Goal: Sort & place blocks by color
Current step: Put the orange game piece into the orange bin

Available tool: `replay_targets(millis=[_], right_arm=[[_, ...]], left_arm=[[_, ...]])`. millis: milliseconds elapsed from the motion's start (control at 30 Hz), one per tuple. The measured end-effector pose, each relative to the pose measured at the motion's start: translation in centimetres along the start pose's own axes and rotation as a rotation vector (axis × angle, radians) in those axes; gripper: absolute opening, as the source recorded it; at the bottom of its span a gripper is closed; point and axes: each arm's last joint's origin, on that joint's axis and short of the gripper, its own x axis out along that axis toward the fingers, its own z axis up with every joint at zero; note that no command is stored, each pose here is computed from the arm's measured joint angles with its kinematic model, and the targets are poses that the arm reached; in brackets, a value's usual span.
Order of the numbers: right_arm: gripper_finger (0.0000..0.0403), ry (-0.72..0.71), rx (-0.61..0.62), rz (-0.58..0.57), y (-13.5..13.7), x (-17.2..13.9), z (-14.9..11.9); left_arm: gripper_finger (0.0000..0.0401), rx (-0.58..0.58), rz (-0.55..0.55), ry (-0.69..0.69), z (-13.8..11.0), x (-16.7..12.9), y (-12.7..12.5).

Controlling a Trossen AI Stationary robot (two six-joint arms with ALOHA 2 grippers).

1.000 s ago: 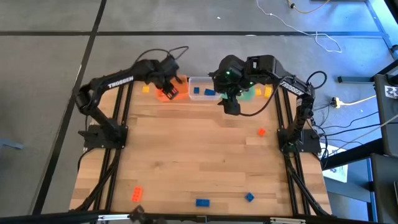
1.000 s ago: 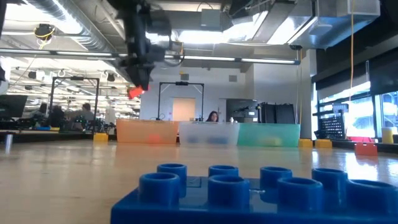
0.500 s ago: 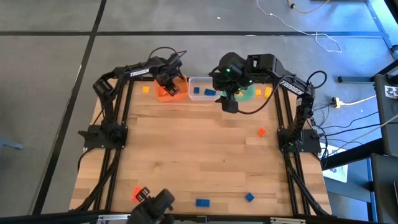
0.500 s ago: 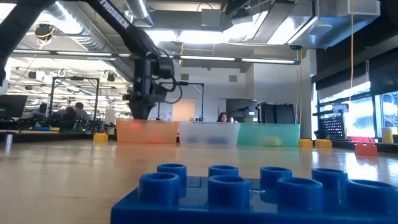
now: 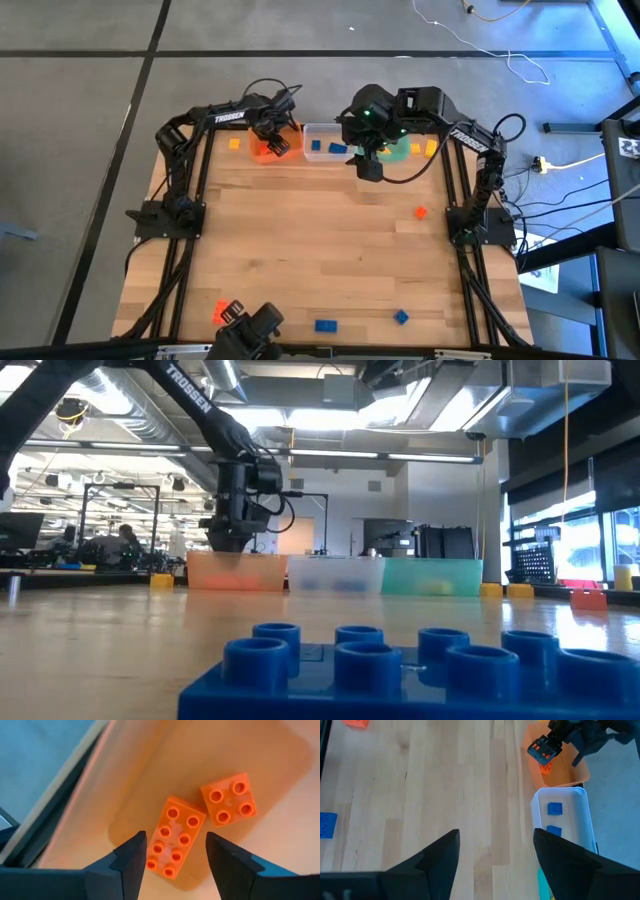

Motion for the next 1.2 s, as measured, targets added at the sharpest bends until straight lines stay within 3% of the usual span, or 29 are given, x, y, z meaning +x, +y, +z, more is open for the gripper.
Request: replay_targets(millis=[133,300,467,667,867,1067,1200], right_arm=[[0.0252,0.037,0.053,0.005,0.0,0.0,-0.4],[0.0252,0.113,0.082,0.016,-0.2,0.2,-1.2],[0.0252,0.138,0.102,0.09,0.0,0.9,-1.5],[0.0252,0.271,0.148,0.123,0.2,3.4,-3.2],[0.0252,0.382,0.2,0.172,1.3,3.0,-7.6],[0.0252,0.43,0.433,0.07,2.4,2.3,-12.8],[0.0252,0.497,0.609,-0.064,2.8,3.0,-16.3]], left_arm=[[0.0196,-0.004,-0.001,-0.056,-0.1,-2.1,0.1],[0.0197,0.003,-0.008,-0.203,-0.9,-7.6,0.2],[0.0198,0.072,-0.046,-0.354,-3.2,-13.8,-1.2],[0.0198,0.167,-0.111,-0.445,-6.7,-18.8,-4.1],[0.0198,0.173,-0.144,-0.482,-9.0,-21.0,-6.4],[0.0198,0.209,-0.182,-0.472,-10.1,-21.5,-8.4],[0.0198,0.248,-0.193,-0.475,-10.6,-21.7,-9.5]])
